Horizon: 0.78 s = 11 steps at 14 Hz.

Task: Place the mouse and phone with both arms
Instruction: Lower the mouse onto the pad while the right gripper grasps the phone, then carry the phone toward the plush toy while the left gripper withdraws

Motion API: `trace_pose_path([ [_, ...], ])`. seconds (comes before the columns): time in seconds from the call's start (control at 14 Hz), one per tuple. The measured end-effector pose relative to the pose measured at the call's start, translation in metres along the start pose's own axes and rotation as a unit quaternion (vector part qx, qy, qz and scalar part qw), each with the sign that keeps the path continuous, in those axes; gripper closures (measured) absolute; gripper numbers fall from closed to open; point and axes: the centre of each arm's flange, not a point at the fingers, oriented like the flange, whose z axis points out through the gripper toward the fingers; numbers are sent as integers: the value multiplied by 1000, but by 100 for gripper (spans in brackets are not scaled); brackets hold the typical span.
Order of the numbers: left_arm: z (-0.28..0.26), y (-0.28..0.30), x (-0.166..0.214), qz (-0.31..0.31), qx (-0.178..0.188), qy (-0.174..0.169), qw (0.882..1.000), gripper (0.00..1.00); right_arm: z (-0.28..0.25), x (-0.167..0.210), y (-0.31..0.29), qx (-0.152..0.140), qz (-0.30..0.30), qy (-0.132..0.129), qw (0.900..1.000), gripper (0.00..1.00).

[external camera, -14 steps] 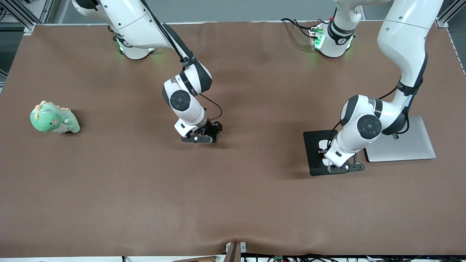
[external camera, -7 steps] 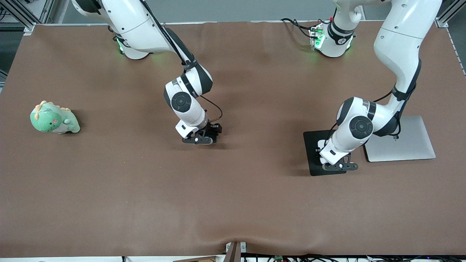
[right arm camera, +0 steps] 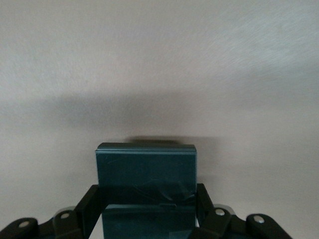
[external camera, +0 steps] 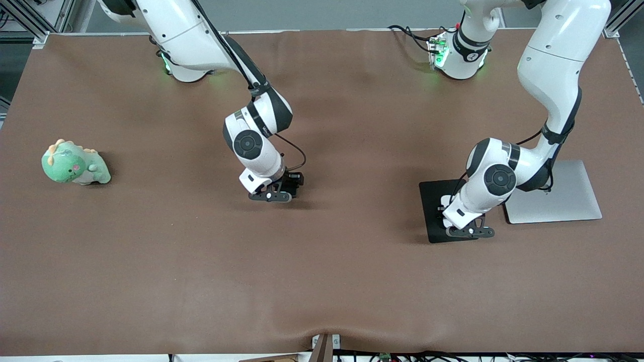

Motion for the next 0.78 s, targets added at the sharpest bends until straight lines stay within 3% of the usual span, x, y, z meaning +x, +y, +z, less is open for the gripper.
trace_pose_path([
  [0.21,-1,0,0,0,0,1,1000,1,-43,19,23,-2,25,-12,1000,21],
  [0.57,-9,1,8,-1,-3,14,1000,0,-83,43,73,-4,67,-29,997,21],
  [0.78,-38,-1,18,-3,3,26,1000,0,-104,55,111,-5,63,-40,997,21],
])
